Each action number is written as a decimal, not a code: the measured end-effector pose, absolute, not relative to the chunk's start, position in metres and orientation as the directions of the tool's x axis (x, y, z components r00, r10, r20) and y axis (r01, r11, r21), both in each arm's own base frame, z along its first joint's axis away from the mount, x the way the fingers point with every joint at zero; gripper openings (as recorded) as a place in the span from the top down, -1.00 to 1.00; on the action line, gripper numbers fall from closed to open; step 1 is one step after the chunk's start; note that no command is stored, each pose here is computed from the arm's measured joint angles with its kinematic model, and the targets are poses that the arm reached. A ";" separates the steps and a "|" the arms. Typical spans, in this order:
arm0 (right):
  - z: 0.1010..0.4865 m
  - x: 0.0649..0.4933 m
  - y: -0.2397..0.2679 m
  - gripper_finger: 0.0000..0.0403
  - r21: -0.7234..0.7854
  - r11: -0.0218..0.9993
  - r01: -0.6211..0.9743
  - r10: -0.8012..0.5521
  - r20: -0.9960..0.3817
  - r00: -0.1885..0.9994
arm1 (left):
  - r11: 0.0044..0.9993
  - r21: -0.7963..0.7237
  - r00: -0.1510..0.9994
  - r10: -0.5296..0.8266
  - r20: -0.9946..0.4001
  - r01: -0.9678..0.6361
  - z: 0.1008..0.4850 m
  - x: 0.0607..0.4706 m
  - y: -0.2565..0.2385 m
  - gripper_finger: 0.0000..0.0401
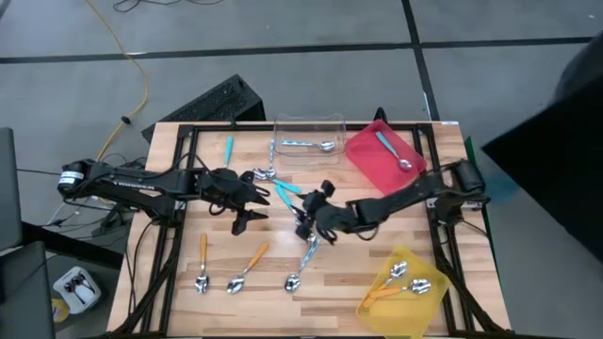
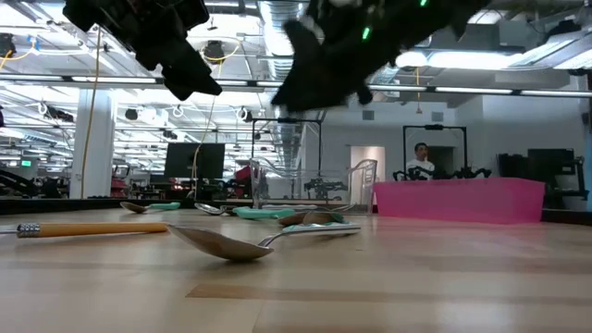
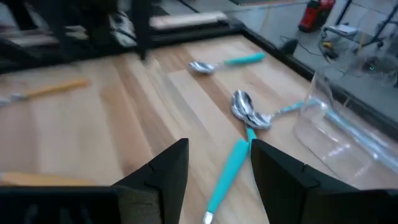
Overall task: Sort silverware by color (type)
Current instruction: Put the blue spoon into the red bin
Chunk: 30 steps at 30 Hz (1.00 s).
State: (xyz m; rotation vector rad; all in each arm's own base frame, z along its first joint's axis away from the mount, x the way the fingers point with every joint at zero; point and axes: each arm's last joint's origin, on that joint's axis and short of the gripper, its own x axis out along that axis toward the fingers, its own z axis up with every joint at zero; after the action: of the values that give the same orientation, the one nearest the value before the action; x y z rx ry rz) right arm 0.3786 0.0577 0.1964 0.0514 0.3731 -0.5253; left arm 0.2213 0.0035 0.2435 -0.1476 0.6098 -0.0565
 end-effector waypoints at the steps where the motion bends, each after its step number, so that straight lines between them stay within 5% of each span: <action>1: 0.190 0.382 0.055 0.02 -0.033 0.860 0.510 -0.485 -0.362 0.796 | 0.987 -0.158 0.816 -0.097 -0.570 0.007 0.244 0.220 0.004 0.08; 14: 0.150 0.395 0.039 -0.28 0.020 0.847 0.531 -0.458 -0.476 0.750 | 0.987 -0.162 0.816 -0.095 -0.570 0.002 0.244 0.220 0.004 0.08; 30: 0.104 0.426 0.025 -0.29 -0.037 0.810 0.586 -0.503 -0.557 0.660 | 0.987 -0.161 0.807 -0.094 -0.583 0.000 0.243 0.219 0.003 0.08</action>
State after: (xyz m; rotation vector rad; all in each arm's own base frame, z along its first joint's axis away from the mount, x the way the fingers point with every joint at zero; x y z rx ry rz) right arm 0.4259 0.0251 0.1043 0.1510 0.5834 -0.6184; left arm 0.2188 0.0027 0.2427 -0.1560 0.6307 -0.0505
